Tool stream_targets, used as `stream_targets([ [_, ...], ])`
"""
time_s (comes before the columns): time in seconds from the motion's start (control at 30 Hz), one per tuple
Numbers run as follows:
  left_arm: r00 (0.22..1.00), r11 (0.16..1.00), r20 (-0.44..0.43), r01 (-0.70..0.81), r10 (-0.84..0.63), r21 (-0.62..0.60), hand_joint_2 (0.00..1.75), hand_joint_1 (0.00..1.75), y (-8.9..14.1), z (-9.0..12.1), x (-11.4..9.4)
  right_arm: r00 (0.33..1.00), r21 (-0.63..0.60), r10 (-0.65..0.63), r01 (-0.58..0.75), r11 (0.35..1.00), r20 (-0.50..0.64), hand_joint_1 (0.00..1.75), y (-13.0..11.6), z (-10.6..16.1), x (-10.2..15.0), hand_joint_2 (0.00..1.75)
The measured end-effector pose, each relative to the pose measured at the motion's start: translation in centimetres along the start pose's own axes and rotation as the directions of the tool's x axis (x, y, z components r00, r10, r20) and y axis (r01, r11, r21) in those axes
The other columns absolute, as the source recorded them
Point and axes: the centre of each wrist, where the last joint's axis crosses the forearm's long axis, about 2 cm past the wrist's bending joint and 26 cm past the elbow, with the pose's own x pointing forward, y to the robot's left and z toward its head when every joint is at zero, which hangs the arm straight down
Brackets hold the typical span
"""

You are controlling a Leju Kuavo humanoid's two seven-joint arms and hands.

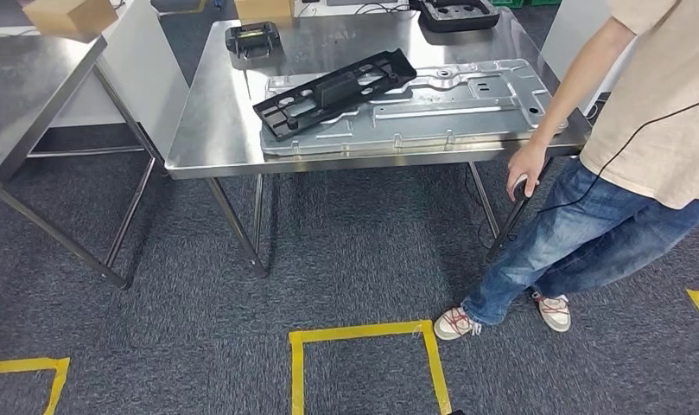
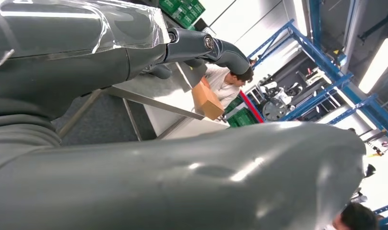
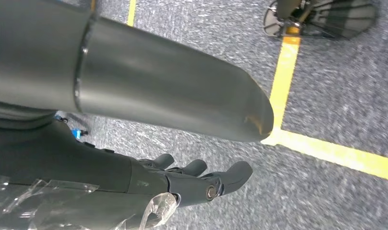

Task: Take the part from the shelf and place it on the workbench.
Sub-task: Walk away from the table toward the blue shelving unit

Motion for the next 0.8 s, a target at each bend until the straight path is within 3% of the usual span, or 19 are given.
stream_targets([
  [0.8, 1.0, 1.0, 0.008, -0.005, 0.005, 0.005, 0.0, 0.0, -0.54, 0.22, 0.09, 1.0, -0.004, 0.0, 0.0, 1.0, -0.004, 0.0, -0.06, -0.01, -0.38, 0.0],
])
